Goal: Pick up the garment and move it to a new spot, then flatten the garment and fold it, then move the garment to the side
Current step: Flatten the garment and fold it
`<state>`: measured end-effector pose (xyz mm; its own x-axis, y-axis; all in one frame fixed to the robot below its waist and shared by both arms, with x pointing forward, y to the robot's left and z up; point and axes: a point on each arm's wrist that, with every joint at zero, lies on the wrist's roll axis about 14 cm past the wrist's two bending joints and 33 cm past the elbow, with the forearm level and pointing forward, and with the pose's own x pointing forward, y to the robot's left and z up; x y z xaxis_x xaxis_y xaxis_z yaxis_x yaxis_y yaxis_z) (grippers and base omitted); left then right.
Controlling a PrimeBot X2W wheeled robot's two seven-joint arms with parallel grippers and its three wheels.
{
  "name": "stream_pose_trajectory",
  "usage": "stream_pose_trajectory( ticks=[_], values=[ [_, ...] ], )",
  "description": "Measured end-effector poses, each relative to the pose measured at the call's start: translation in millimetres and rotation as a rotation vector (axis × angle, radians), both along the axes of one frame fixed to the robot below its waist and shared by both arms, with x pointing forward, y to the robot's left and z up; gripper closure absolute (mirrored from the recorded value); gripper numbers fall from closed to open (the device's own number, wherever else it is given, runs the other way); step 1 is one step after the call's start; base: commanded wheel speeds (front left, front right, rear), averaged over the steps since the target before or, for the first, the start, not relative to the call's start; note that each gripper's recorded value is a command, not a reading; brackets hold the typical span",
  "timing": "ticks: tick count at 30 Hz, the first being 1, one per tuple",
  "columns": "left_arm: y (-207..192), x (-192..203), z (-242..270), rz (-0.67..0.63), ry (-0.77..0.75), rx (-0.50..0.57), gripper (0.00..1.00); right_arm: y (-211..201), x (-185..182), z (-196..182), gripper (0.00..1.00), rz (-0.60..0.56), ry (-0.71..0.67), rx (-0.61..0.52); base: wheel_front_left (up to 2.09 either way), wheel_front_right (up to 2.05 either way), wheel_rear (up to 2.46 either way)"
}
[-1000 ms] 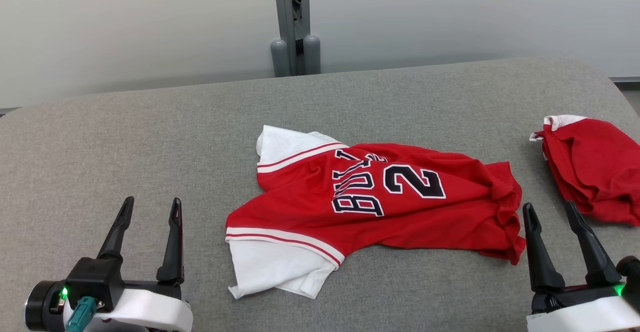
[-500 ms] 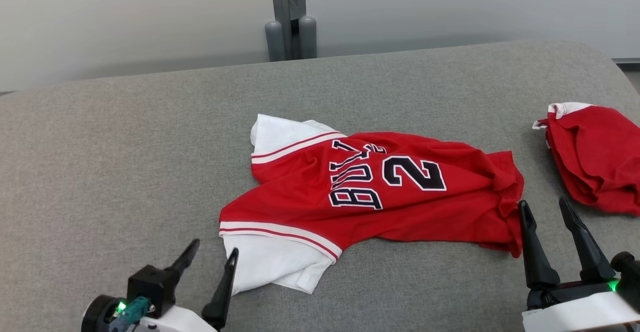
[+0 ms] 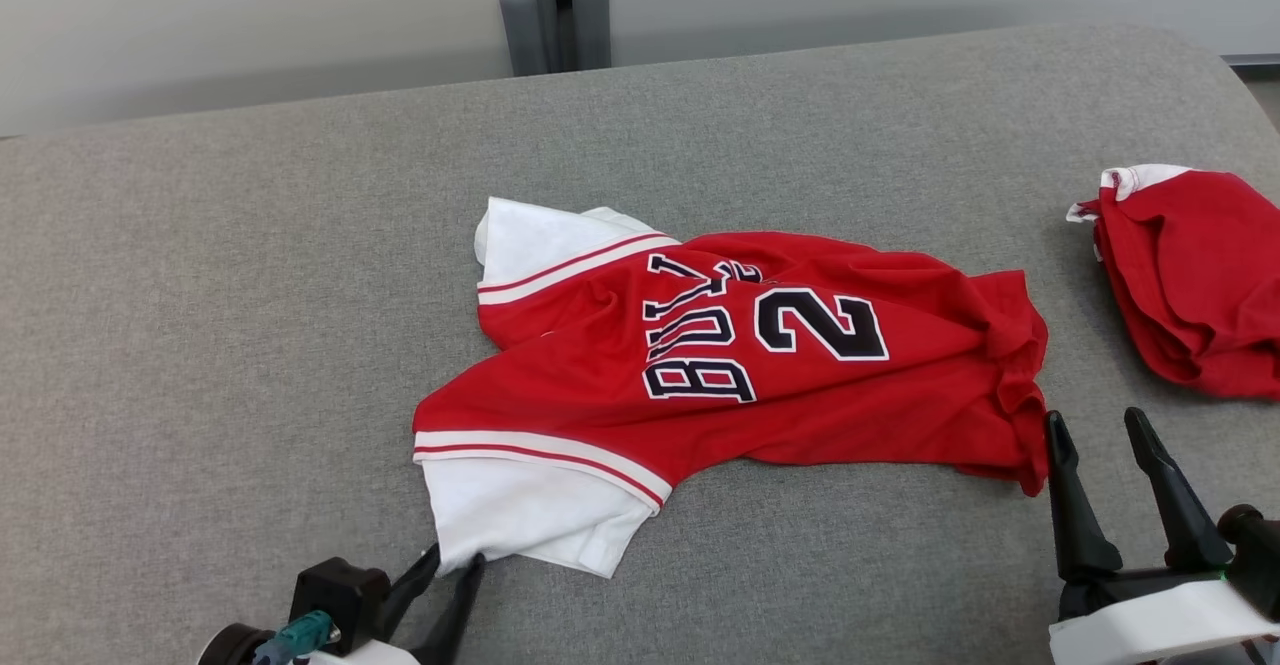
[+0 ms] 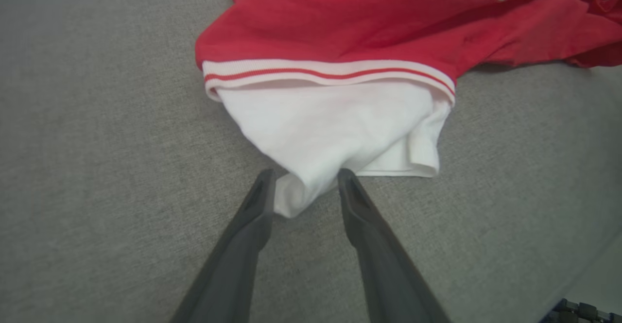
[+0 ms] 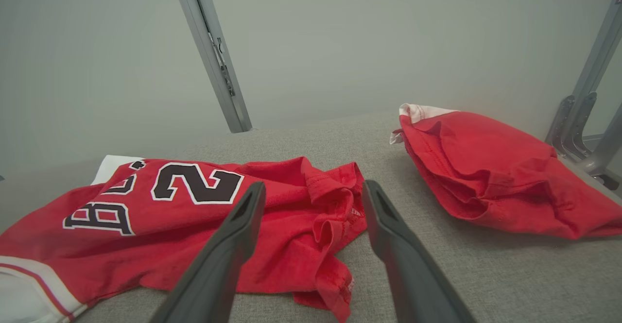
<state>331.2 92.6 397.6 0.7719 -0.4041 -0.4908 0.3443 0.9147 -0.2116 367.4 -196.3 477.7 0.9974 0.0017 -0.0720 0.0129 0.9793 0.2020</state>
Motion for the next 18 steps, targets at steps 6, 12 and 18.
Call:
stream_pose_trajectory(
  ticks=[6, 12, 18],
  values=[
    [4.1, 9.3, 2.0, 0.011, -0.028, 0.008, 1.0, 1.0, -9.9, -31.4, 0.0, 0.007, 0.113, -0.016, 0.0, 0.0, 0.0],
    [7.1, 18.8, 5.0, 0.02, -0.054, 0.013, 1.0, 3.2, -10.7, -59.5, 0.0, 0.014, 0.199, -0.015, 0.0, 0.0, 0.0],
    [8.7, 25.8, 14.3, 0.031, -0.097, 0.01, 1.0, 6.1, -1.5, -70.6, 1.0, 0.024, 0.218, -0.02, 0.0, 0.0, 0.0]
  ],
)
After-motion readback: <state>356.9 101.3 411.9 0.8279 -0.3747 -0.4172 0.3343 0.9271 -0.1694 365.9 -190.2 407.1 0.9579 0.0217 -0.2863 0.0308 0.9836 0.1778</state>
